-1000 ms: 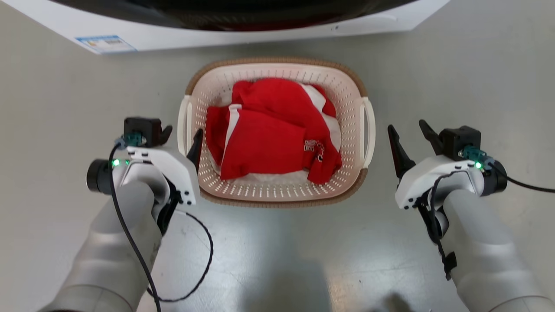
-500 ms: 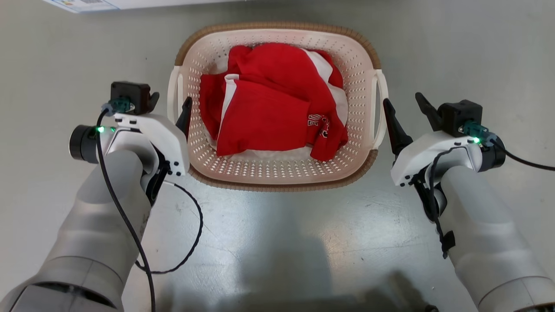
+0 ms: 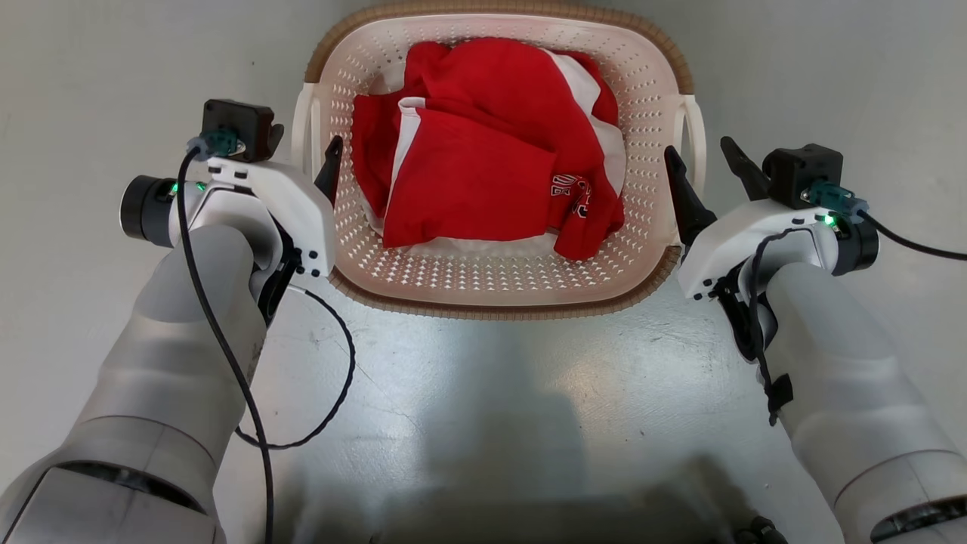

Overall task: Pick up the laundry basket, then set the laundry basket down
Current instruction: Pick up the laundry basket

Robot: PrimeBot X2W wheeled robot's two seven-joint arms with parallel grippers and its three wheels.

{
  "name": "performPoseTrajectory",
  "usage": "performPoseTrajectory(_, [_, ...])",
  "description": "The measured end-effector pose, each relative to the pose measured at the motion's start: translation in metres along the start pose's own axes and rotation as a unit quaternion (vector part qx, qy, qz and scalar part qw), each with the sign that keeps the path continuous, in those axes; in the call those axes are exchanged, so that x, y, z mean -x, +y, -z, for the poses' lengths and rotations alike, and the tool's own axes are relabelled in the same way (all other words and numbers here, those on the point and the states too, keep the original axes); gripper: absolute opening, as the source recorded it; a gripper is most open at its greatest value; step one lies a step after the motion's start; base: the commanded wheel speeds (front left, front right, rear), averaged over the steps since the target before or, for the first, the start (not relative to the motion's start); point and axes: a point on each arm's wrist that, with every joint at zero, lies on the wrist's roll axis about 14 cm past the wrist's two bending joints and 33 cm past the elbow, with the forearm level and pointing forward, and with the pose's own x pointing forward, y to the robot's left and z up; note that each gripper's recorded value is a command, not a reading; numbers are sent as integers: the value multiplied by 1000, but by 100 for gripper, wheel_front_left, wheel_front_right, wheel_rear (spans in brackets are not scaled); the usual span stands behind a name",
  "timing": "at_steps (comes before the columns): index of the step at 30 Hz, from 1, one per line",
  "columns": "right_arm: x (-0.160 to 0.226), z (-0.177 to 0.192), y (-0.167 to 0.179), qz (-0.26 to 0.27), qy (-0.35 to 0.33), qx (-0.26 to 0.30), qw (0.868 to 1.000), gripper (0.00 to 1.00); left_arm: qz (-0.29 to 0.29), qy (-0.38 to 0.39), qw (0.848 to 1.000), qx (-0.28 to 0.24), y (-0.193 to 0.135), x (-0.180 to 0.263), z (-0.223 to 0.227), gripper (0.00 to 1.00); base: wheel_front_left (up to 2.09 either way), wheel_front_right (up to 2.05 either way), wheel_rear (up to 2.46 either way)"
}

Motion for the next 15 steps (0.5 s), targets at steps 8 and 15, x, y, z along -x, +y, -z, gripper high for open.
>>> performPoseTrajectory(8, [-12,3,8,-11,17,-8,1000,100,3,19,1000,-11,0,-4,4,100,0,0,0])
performPoseTrajectory(15, [-12,11,12,-14,40,-22,999,100,6,30,999,-18,-2,-5,6,100,0,0,0])
